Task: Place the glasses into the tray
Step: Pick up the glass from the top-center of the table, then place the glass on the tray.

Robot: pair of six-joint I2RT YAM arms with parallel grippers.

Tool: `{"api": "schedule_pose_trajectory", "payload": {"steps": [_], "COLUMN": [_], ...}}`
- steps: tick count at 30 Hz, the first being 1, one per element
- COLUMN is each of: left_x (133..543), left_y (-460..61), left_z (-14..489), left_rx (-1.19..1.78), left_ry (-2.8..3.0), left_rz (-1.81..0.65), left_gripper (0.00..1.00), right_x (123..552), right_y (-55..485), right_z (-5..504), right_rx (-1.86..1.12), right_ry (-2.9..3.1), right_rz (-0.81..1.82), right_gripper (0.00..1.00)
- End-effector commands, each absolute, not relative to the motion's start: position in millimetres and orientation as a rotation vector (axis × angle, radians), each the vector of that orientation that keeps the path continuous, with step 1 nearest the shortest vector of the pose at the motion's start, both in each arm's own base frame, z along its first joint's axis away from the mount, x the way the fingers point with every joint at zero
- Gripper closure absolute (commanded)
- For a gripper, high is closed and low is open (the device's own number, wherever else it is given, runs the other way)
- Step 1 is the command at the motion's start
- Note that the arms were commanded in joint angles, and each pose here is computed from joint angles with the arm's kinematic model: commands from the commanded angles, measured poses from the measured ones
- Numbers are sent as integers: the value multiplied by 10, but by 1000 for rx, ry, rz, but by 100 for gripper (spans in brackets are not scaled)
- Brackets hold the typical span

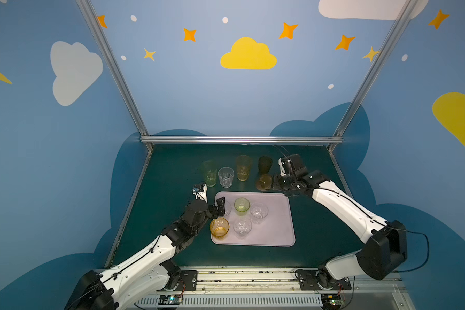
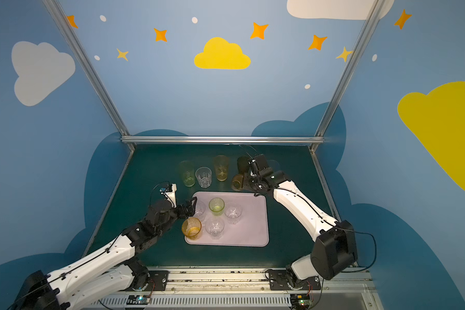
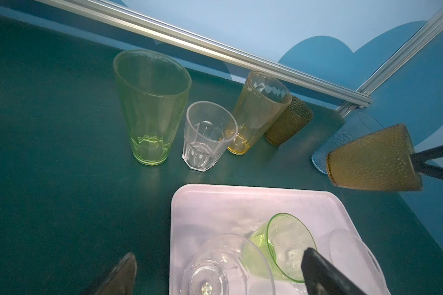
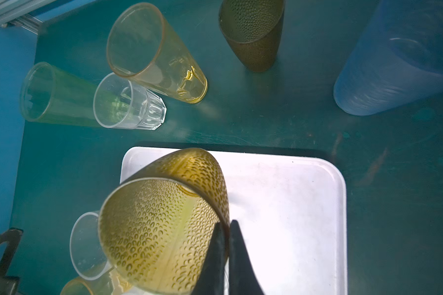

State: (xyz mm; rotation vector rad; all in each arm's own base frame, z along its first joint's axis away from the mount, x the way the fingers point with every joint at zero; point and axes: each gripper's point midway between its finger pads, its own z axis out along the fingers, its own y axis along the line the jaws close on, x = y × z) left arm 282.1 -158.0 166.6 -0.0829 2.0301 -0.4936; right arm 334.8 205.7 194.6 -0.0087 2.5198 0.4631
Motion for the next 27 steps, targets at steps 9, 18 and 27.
{"api": "schedule_pose_trajectory", "payload": {"steps": [9,18,27], "left_x": [2731,2690,2661], "left_y": [-1758,-1860,-1733], "left_z": [2001,1953,1979], "left_rx": [-36,-7,-56], "left_ry": [1986,2023,2005], "left_rz": [-667,-720,-690], "left_gripper": [0,0,0], "right_x": [2877,2604,2376], "right_y": [1795,1511,1413], "right_z": [1951,1886,1731], "right_rx": [55,115,159], "right_ry": [2547,2562,2591], "right_rz": [480,402,412], "right_gripper": [100,100,100]}}
